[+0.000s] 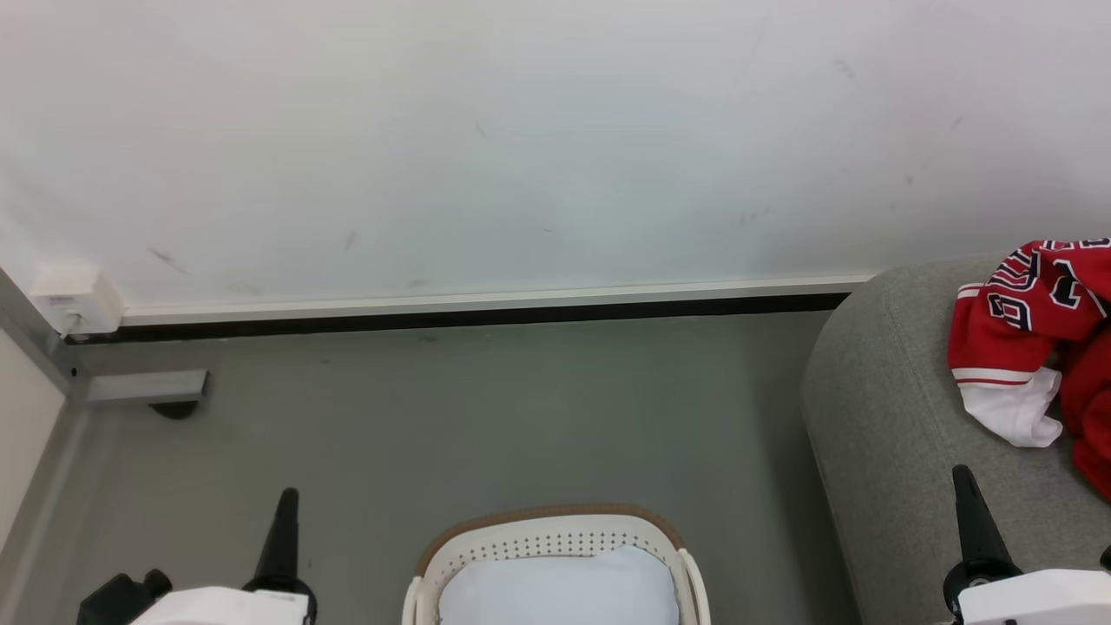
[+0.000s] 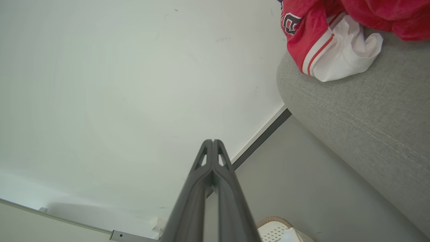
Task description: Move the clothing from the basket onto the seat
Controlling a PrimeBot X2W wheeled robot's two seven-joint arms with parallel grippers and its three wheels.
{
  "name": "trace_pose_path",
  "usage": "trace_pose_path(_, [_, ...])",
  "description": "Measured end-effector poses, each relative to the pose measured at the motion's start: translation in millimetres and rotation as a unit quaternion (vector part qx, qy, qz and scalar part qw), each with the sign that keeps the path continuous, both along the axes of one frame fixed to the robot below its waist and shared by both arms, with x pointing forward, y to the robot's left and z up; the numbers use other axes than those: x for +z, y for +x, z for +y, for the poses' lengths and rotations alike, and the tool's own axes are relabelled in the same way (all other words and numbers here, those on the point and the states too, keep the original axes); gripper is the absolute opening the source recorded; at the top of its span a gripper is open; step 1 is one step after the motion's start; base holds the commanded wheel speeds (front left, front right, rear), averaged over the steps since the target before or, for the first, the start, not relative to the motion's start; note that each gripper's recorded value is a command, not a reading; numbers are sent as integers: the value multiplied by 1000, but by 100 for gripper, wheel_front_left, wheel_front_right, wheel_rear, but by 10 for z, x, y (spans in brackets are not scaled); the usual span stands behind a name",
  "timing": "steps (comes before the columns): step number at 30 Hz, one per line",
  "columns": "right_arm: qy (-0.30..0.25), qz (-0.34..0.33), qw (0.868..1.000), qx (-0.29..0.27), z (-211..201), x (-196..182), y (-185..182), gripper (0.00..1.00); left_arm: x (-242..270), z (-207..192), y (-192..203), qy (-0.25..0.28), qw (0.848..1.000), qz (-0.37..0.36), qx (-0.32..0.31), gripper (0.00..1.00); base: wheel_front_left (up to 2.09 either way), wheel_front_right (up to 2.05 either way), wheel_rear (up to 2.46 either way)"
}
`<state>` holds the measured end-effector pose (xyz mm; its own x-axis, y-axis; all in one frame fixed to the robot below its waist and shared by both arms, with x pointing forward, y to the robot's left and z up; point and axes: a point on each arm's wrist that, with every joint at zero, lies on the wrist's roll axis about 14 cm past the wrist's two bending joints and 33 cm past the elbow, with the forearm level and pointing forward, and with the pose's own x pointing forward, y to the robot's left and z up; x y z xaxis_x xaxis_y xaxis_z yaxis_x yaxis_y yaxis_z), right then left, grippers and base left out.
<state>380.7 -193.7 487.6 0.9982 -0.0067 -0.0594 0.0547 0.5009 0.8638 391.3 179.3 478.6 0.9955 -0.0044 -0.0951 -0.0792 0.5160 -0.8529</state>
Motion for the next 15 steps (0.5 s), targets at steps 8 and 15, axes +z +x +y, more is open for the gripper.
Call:
trace_pose_path(8, [38,-1,999,-3,-20,18,10,0,19,26,-3,-42,999,-1,5,0,0,0,0])
trace_pose_path(15, [71,-2,997,-4,-14,33,19,0,37,53,-6,-75,997,-3,9,0,0,0,0])
